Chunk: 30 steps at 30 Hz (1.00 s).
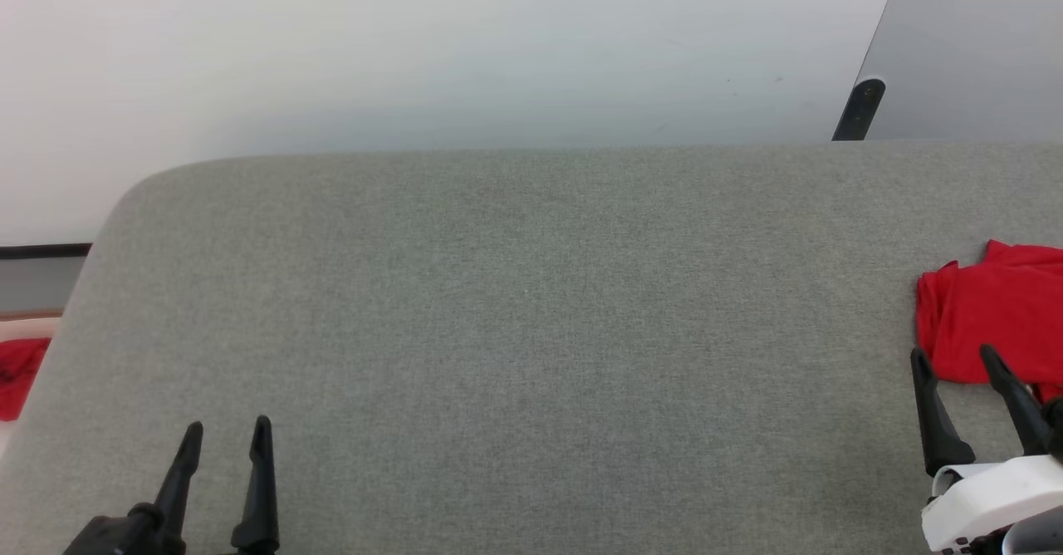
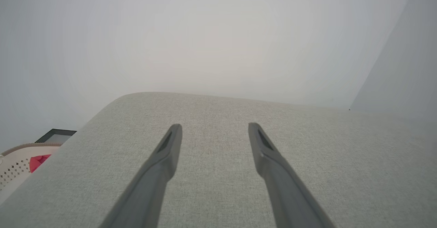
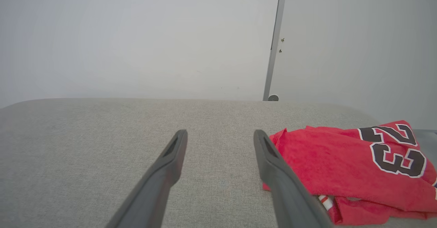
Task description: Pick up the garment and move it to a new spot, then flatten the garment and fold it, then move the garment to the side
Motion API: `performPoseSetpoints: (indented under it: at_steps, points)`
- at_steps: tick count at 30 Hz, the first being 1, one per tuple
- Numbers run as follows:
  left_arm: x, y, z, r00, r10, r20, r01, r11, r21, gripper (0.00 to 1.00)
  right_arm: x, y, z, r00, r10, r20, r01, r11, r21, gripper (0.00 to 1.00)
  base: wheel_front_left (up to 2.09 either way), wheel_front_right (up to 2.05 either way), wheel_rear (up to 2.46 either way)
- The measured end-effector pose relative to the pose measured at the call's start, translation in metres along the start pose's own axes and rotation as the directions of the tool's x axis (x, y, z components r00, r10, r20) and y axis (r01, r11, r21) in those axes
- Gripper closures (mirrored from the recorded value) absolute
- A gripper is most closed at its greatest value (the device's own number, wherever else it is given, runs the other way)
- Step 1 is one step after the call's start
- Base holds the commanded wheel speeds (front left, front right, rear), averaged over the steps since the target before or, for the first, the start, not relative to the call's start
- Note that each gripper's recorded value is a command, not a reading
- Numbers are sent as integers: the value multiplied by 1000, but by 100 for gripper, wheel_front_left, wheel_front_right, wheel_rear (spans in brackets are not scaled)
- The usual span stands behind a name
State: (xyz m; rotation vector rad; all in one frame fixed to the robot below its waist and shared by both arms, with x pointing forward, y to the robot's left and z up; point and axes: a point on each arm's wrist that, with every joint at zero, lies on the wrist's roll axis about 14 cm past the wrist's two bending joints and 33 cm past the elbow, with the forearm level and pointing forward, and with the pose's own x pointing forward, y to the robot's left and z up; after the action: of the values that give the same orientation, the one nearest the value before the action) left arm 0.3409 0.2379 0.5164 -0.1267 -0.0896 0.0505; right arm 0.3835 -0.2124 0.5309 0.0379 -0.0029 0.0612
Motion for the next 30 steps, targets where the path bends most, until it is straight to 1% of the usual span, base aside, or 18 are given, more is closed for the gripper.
performPoseSetpoints:
  at_steps: [30]
  points:
    - [4,-1,0,1000,-3,-6,3,1000,23,0,0,7,-6,1000,20,-16,-20,1000,4,0,0,0,0]
